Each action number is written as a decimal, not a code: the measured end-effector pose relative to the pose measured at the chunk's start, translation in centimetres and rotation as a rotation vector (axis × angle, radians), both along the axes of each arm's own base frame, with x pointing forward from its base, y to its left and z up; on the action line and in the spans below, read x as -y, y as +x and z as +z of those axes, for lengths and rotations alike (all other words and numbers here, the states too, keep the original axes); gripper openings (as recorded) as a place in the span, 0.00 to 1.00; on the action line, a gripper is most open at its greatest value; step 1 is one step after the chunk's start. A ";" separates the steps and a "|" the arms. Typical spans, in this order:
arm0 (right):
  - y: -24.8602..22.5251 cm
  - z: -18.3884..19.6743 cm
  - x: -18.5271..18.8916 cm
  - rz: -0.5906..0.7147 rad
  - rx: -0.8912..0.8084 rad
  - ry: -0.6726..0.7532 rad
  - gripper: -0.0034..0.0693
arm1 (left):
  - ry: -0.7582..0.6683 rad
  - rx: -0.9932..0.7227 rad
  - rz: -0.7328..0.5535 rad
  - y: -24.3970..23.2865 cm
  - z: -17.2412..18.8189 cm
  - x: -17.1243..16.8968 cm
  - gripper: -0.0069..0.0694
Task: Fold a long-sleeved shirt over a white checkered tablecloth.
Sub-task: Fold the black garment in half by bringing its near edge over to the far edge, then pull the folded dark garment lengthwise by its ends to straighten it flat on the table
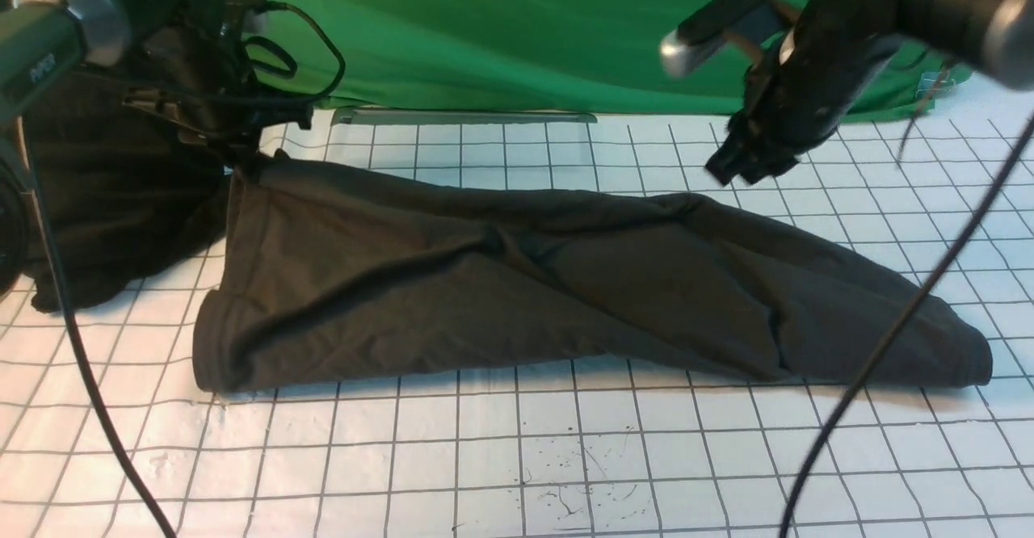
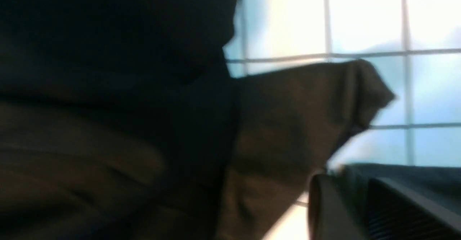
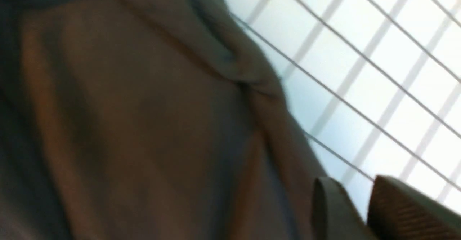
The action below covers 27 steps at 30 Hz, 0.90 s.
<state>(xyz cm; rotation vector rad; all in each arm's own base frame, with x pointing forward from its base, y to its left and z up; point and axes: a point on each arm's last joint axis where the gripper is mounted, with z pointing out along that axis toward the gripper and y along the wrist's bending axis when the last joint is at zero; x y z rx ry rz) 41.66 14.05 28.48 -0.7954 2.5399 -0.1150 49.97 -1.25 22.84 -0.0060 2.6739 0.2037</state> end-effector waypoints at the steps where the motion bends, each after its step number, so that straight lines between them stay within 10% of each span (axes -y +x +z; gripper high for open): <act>1: -0.1 0.1 0.5 -0.015 -0.015 -0.004 0.18 | 0.016 0.002 -0.002 0.0 0.1 -0.1 0.42; 8: -0.5 -0.2 0.6 -0.025 -0.098 0.069 0.10 | 0.014 -0.025 0.016 -1.0 2.0 -0.4 0.62; 16: 0.0 -3.7 -3.7 0.112 -0.247 0.412 0.06 | -0.166 -0.152 -0.190 -4.3 4.0 4.4 0.14; 27: 3.4 -11.1 -5.3 0.067 -0.142 0.408 0.06 | -0.140 -0.390 -0.344 -9.5 -1.6 11.2 0.08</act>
